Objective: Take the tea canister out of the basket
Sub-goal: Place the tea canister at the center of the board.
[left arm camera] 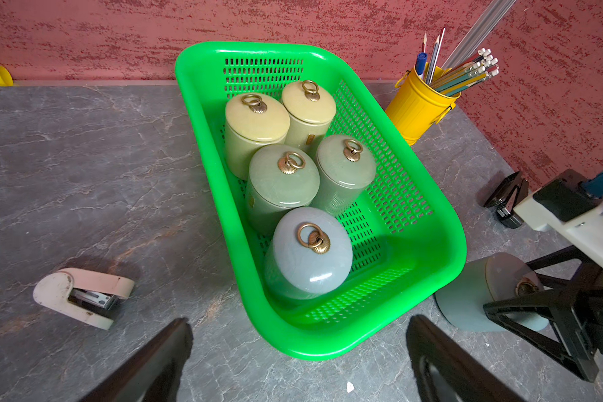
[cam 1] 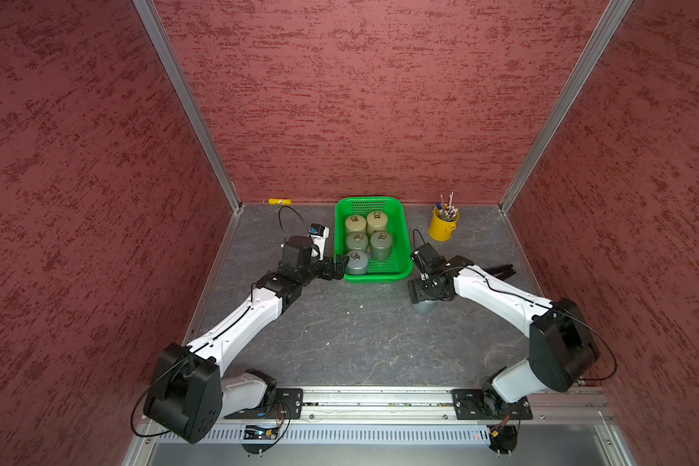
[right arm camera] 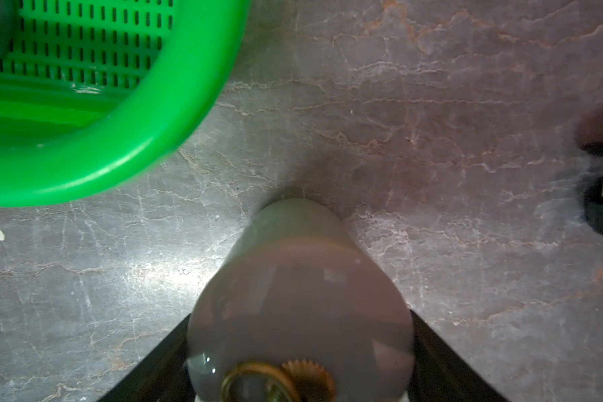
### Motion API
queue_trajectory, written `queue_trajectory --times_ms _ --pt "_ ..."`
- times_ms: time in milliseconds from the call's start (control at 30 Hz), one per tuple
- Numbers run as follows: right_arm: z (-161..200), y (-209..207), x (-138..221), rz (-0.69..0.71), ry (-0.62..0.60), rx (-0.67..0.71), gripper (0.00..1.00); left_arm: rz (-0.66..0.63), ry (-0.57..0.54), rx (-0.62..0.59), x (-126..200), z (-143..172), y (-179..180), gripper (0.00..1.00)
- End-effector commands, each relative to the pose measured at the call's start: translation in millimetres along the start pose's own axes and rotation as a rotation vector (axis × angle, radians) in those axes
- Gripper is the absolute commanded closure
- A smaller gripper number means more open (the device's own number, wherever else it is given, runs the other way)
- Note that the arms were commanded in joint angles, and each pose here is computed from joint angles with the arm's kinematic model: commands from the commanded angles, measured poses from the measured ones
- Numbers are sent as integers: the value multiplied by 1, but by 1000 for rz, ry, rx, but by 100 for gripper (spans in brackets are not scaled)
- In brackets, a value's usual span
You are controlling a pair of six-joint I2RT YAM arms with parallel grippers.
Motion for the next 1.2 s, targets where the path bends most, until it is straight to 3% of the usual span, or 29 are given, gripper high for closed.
queue_trajectory --times_ms 0,300,533,800,1167 --pt "-10 5 4 -36 -51 -30 80 -26 -3 5 2 -1 2 0" --pt "-6 4 0 -28 -32 -25 27 -26 13 6 1 0 2 0" --pt "-11 2 8 -21 -55 -20 3 -13 12 11 1 -1 0 0" --pt "-16 0 19 -15 -80 -21 1 -7 11 9 1 1 0 0" --pt "-72 15 89 -72 -277 -42 1 -14 16 80 1 2 10 0"
Point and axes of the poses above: each gripper's point midway between its finger pads, its own x axis back along the fingers, its own y axis along the line the jaws close on, z = x × y, the point moved 3 cm from there along x, back along the fingers, and after that the axes turned 12 degrees about -x, right-handed, at the moved point
